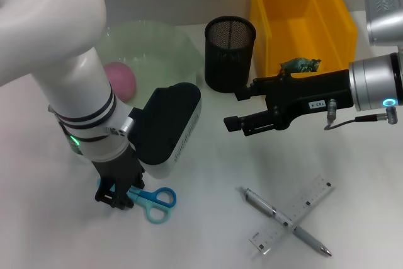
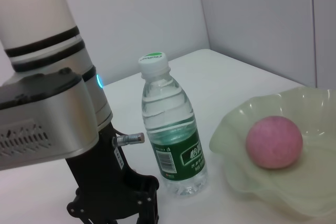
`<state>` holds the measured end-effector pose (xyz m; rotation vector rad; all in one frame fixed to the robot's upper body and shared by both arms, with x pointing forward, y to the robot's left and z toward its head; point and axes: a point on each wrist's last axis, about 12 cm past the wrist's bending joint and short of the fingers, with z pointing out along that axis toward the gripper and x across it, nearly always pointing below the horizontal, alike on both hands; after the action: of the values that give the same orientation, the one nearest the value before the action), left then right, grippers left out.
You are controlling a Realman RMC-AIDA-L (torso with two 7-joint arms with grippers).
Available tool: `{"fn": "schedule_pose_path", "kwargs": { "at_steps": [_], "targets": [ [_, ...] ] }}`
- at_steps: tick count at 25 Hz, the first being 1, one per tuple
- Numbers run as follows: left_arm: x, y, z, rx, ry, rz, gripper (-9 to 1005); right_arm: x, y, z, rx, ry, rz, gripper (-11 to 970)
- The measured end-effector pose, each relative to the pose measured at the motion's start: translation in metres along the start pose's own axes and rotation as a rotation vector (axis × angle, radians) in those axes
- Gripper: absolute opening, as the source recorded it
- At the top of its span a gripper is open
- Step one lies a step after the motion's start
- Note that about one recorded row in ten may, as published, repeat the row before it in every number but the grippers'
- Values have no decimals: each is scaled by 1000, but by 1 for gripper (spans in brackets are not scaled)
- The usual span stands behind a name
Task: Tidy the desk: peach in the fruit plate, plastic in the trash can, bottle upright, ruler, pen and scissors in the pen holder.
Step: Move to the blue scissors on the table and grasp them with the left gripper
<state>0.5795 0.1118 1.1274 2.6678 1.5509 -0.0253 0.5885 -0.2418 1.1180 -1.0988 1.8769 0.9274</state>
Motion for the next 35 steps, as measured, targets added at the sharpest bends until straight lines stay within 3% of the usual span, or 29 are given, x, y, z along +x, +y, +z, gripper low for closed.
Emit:
{"fn": "schedule_pose_path", "kwargs": {
  "at_steps": [35],
  "targets": [
    [1,0,3,-4,1,-3,334,-4,-2,1,6,0,-11,794]
  ]
}}
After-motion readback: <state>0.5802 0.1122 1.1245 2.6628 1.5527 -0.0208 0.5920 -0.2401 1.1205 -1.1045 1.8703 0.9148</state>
